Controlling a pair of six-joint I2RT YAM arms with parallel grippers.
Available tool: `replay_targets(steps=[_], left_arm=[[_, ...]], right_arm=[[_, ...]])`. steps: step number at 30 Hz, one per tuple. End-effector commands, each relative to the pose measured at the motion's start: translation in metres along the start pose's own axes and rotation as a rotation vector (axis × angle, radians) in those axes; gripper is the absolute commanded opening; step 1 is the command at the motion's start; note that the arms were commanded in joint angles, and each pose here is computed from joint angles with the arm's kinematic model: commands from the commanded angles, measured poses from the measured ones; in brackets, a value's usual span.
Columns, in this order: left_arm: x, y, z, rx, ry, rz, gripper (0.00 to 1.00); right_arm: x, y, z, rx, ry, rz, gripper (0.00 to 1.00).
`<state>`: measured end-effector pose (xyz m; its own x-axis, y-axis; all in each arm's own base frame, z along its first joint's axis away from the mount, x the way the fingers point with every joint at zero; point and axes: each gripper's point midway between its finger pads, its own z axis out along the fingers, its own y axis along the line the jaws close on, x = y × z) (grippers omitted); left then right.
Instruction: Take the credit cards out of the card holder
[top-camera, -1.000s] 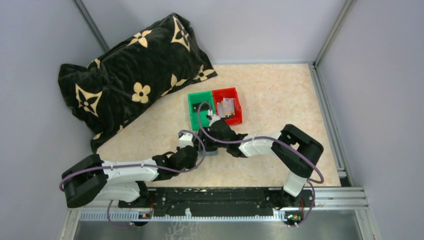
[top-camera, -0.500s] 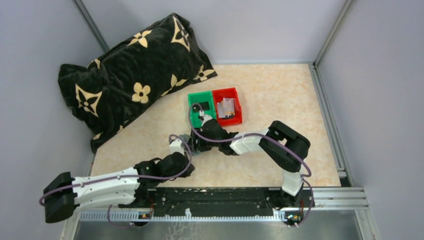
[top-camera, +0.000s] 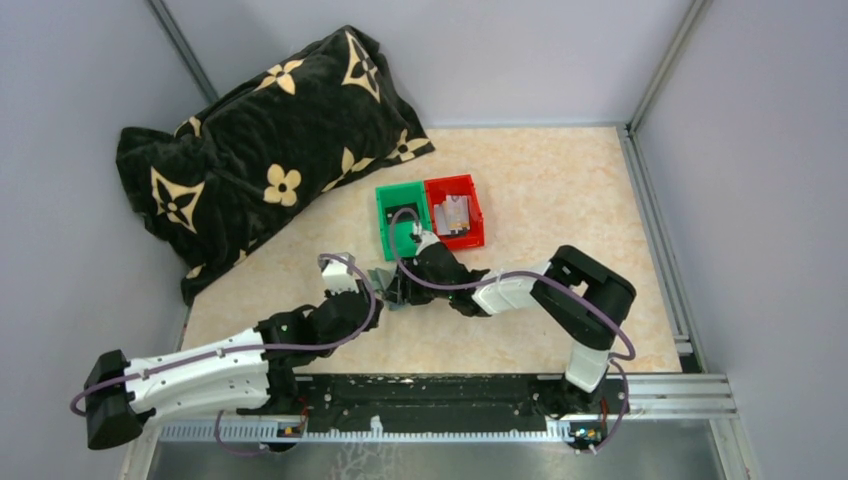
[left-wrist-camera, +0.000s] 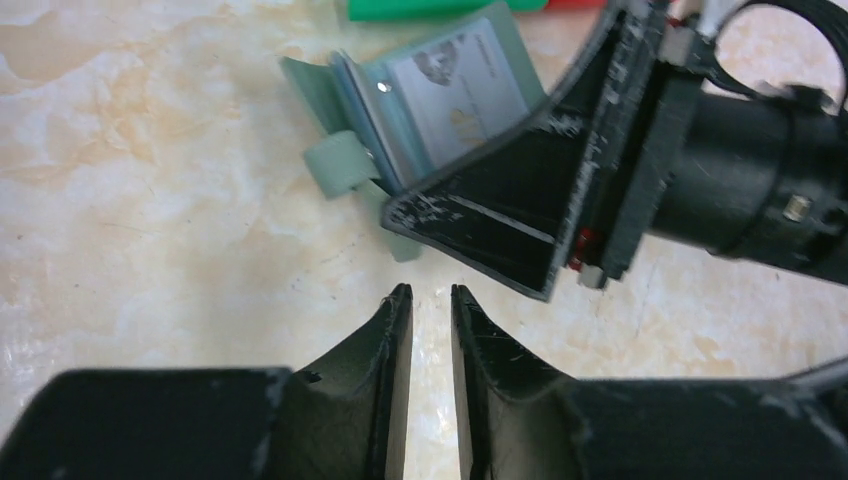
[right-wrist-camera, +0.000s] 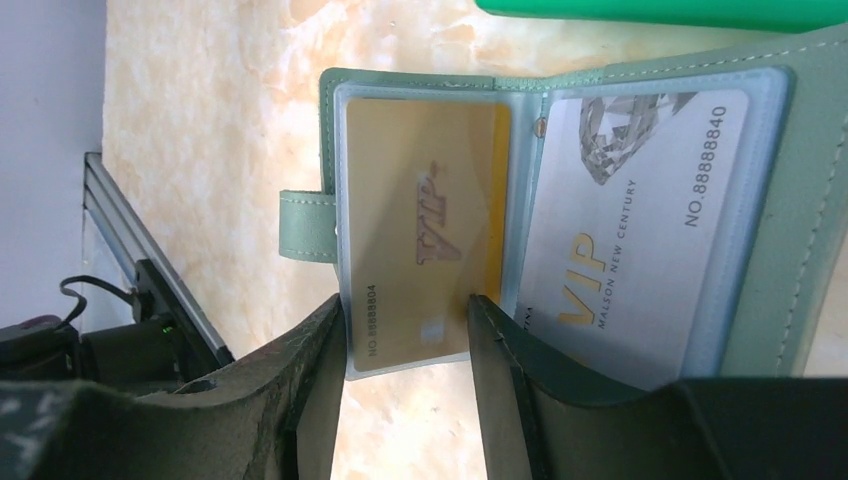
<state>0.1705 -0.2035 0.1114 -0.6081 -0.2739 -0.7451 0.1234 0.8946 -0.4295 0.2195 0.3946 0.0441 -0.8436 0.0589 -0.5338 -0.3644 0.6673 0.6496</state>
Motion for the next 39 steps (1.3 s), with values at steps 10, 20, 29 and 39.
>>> replay_targets(steps=[10,20,29,39], left_arm=[[-0.027,-0.03,0.023,-0.012,-0.115,0.069,0.41],[-0.019,-0.032,0.03,-0.012,-0.098,0.088,0.39],[0.008,-0.024,0.062,-0.024,-0.03,0.126,0.0],[0.042,0.001,0.09,-0.064,0.066,0.105,0.0]], right_arm=[[0.015,-0.041,-0.04,0.102,0.034,-0.08,0.74],[0.005,-0.033,-0.046,0.069,-0.004,-0.062,0.7],[-0.003,-0.041,-0.046,0.069,0.007,0.001,0.51],[0.001,-0.04,-0.049,0.008,0.035,0.037,0.51]])
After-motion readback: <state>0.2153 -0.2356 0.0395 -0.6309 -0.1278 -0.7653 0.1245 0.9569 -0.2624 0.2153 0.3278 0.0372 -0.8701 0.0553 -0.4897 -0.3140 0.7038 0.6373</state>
